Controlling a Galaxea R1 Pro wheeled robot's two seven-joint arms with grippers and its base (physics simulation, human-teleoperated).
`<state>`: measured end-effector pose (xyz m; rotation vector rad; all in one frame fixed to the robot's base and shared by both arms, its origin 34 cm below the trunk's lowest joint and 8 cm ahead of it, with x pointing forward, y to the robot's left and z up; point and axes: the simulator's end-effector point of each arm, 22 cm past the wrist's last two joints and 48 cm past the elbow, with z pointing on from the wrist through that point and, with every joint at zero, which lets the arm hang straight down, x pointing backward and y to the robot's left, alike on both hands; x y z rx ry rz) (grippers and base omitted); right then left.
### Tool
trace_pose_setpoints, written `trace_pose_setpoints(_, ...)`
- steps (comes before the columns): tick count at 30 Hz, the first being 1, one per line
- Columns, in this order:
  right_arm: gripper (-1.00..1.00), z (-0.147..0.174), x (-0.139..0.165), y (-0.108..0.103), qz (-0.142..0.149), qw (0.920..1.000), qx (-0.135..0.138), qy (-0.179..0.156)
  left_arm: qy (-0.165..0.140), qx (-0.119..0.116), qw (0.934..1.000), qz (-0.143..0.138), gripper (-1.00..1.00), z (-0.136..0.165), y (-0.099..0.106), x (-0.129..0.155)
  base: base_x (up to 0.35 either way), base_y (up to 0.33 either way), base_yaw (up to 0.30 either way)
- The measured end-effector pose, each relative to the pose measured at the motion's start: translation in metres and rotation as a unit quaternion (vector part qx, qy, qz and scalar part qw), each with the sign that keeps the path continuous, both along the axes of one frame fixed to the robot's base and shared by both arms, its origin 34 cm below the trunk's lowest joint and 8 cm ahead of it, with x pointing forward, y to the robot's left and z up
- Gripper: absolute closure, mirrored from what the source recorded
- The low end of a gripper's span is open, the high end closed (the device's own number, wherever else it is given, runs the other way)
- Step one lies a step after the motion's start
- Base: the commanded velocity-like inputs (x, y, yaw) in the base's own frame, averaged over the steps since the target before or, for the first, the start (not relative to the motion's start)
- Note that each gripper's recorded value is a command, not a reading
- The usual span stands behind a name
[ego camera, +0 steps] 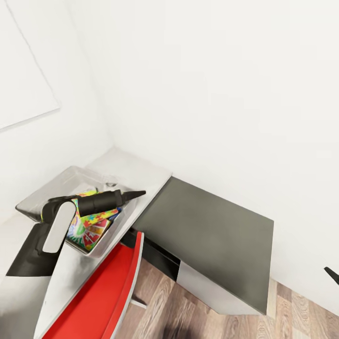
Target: Put all the toys in the child's room - the three board games (two on the bed and one on the table), the two jigsaw puzzles on the table, and the tennis ball on the table - inside the toy box on the table in the child's room.
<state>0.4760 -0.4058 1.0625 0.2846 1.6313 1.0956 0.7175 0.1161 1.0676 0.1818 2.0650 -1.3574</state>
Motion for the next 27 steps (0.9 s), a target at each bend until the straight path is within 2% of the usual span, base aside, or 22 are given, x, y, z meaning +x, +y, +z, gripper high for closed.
trace_pose_setpoints(6, -1.0, -0.002, -0.005, -0.019, -0.018, 0.9998, 0.001, 0.005, 0.017, 0.014, 0.9997, 0.014, -1.0, -0.008, -0.038, 0.003, 0.0, 0.0, 0.0)
trace_pose_setpoints(11, -1.0, -0.003, -0.009, -0.033, -0.031, 0.9995, 0.004, 0.007, 0.026, 0.037, 0.9989, 0.012, -1.0, -0.016, -0.065, -0.001, 0.0, 0.0, 0.0)
trace_pose_setpoints(16, -1.0, -0.001, -0.011, -0.039, -0.037, 0.9993, 0.005, 0.004, 0.029, 0.065, 0.9973, 0.016, -1.0, -0.023, -0.078, -0.003, 0.0, 0.0, 0.0)
trace_pose_setpoints(27, -1.0, 0.006, -0.012, -0.042, -0.04, 0.9992, 0.006, -0.005, 0.029, 0.078, 0.9962, 0.026, -1.0, -0.016, -0.097, -0.003, 0.0, 0.0, 0.0)
